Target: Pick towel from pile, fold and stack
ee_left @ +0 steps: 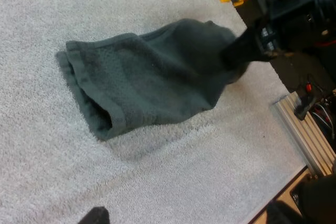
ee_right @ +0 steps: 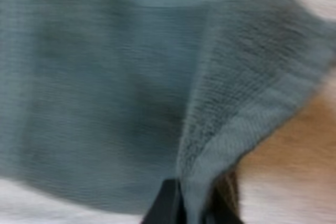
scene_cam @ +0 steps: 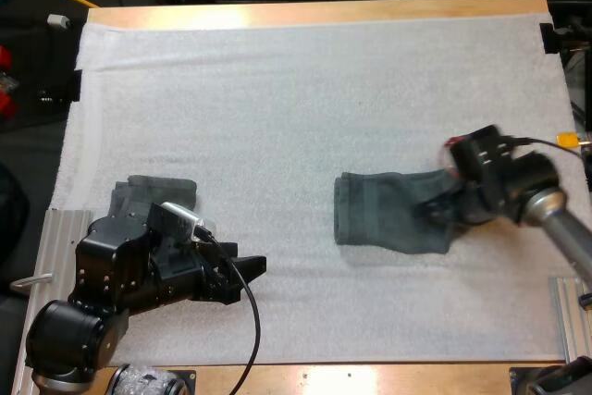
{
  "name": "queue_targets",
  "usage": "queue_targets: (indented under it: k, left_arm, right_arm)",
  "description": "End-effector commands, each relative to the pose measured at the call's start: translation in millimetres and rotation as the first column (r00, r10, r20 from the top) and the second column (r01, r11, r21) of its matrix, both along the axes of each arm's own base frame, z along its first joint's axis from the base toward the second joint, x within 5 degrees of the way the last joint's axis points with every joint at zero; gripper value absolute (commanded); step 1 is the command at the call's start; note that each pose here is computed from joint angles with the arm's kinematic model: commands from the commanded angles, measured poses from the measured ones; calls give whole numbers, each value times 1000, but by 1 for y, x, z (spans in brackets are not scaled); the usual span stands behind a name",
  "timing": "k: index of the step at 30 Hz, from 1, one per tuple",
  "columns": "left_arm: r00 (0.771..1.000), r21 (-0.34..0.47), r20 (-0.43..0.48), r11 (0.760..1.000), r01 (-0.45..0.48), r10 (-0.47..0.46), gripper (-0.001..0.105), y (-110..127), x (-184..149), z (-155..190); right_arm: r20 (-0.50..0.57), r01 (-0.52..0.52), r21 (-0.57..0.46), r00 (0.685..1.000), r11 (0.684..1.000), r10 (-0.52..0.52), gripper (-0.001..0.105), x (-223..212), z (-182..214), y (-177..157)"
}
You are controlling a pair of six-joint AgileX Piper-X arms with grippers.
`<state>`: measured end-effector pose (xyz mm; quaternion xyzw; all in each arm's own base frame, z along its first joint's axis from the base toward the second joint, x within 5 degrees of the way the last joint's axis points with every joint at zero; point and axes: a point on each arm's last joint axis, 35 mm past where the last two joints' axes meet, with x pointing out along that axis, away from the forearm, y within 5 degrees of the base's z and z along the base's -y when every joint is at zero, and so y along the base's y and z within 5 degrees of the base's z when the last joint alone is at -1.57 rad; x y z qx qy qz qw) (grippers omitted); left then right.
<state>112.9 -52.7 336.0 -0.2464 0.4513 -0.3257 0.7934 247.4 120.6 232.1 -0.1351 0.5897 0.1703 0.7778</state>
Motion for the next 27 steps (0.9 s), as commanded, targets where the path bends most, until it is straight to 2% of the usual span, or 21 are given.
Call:
queue_targets:
  k: [1, 5, 13, 19, 25, 27]
  left_arm:
    - [1000, -7, 0, 1000, 4, -4, 59, 0, 0, 0]
    - [1000, -7, 0, 1000, 4, -4, 59, 0, 0, 0]
    - [999, -34, -7, 999, 32, -32, 59, -1, -1, 1]
    - [999, -38, -9, 999, 36, -36, 59, -1, -1, 1]
    - [999, -38, -9, 999, 36, -36, 59, -1, -1, 1]
    - [999, -38, -9, 999, 36, -36, 59, -1, -1, 1]
  right_arm:
    - [43, -9, 51, 999, 999, 7, 0, 0, 5, 14]
    - [69, -22, 136, 998, 990, 13, 0, -3, -1, 47]
    - [-56, 45, 276, 998, 960, -31, 0, 2, -44, 90]
    - [-124, 121, 346, 989, 930, -83, 0, 8, -60, 101]
    - [-149, 113, 384, 987, 916, -60, 0, 10, -66, 105]
    - [-144, 112, 387, 988, 915, -60, 5, 11, -66, 105]
